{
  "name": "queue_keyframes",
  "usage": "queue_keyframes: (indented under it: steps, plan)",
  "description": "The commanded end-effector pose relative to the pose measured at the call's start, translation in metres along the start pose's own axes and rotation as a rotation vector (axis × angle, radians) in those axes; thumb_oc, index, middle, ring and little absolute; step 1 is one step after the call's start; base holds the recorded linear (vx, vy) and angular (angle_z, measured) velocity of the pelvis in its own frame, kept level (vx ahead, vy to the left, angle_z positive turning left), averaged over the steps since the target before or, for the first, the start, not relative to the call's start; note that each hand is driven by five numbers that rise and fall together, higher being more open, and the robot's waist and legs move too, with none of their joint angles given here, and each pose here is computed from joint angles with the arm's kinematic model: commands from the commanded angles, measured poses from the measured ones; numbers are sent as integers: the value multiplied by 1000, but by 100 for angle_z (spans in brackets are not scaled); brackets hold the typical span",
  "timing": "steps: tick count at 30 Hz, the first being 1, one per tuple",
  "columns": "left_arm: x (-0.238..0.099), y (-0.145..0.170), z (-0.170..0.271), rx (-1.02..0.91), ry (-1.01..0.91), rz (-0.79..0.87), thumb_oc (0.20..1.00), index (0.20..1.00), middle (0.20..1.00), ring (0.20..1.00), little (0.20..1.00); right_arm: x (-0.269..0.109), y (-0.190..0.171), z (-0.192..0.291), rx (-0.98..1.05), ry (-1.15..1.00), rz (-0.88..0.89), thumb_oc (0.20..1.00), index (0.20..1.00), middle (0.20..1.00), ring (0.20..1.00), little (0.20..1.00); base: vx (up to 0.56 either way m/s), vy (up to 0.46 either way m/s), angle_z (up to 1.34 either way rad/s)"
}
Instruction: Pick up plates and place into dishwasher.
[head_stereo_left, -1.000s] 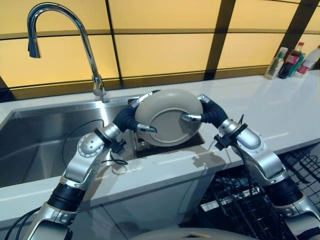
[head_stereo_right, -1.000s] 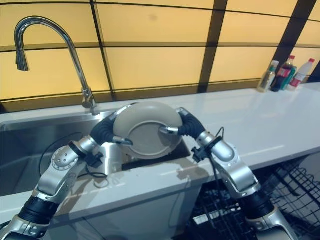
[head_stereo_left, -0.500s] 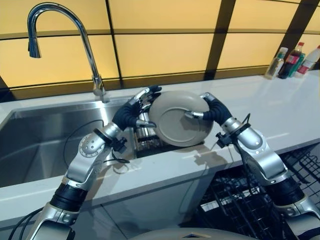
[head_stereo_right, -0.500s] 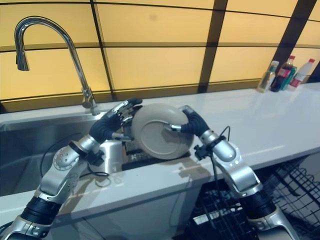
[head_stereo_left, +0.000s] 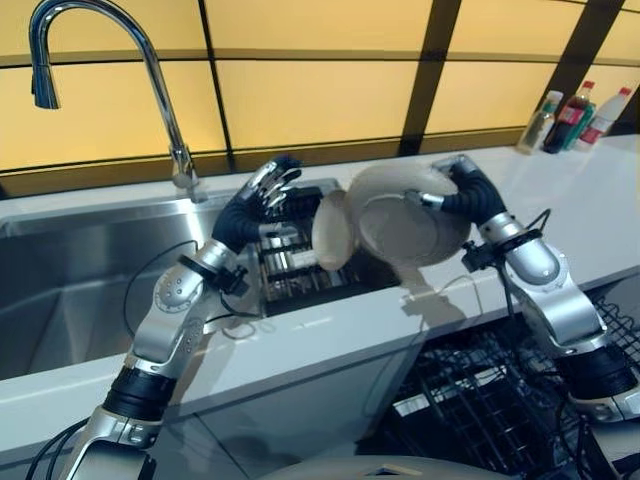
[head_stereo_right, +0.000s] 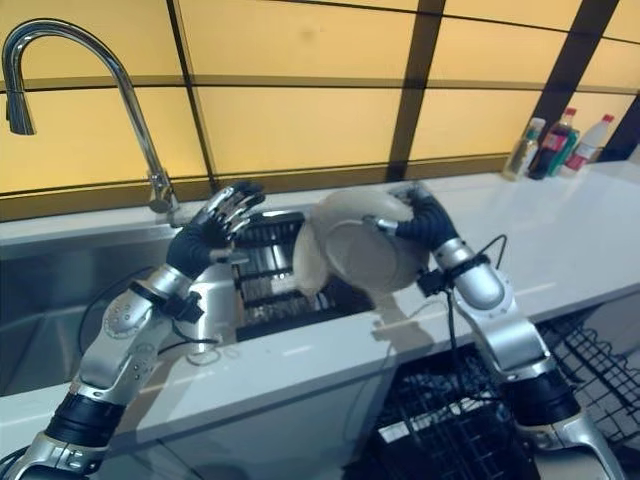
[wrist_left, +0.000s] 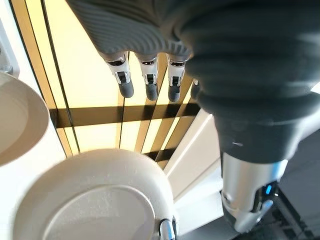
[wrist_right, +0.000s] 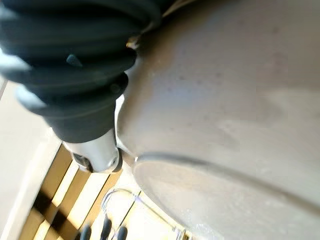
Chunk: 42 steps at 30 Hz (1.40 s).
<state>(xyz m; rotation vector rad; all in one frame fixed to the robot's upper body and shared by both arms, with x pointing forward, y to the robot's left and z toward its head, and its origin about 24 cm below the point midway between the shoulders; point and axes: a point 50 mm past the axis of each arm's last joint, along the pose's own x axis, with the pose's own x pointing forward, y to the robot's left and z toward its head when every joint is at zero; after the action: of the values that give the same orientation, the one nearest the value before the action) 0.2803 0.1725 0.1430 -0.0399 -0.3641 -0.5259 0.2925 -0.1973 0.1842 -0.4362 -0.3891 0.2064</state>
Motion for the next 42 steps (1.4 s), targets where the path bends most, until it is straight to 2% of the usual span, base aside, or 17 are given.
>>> queue_keyframes:
  steps: [1,6,13,22,27,37,42]
  plan:
    - [7,18,14,-20,-97,86,1000,1000,1000,1000,1000,15,-47,45,-117,-211,-206,200,200,200,200,200,-12,-35,0]
    - [-3,31,13,-25,-78,140,1000,1000,1000,1000,1000,0,-74,36,-190,-166,-352,200,200,200,200,200,-12,-43,-7]
    - [-14,46,16,-13,-62,201,1000,1000,1000,1000,1000,-24,-99,18,-237,-62,-469,200,200,200,200,200,-9,-50,-12]
    - [-38,60,8,-7,-13,314,1000,1000,1000,1000,1000,-69,-101,-32,-245,183,-527,200,200,200,200,200,16,-62,-17]
    - [-50,67,5,2,5,368,1000,1000,1000,1000,1000,-82,-101,-50,-209,287,-544,200,200,200,200,200,27,-67,-16]
    - [-54,69,5,25,29,392,1000,1000,1000,1000,1000,-88,-89,-72,-155,363,-525,200,200,200,200,200,-6,-67,-3]
    - [-46,70,14,46,-19,394,1000,1000,1000,1000,1000,-79,-88,-71,-146,341,-554,200,200,200,200,200,-125,-60,-8]
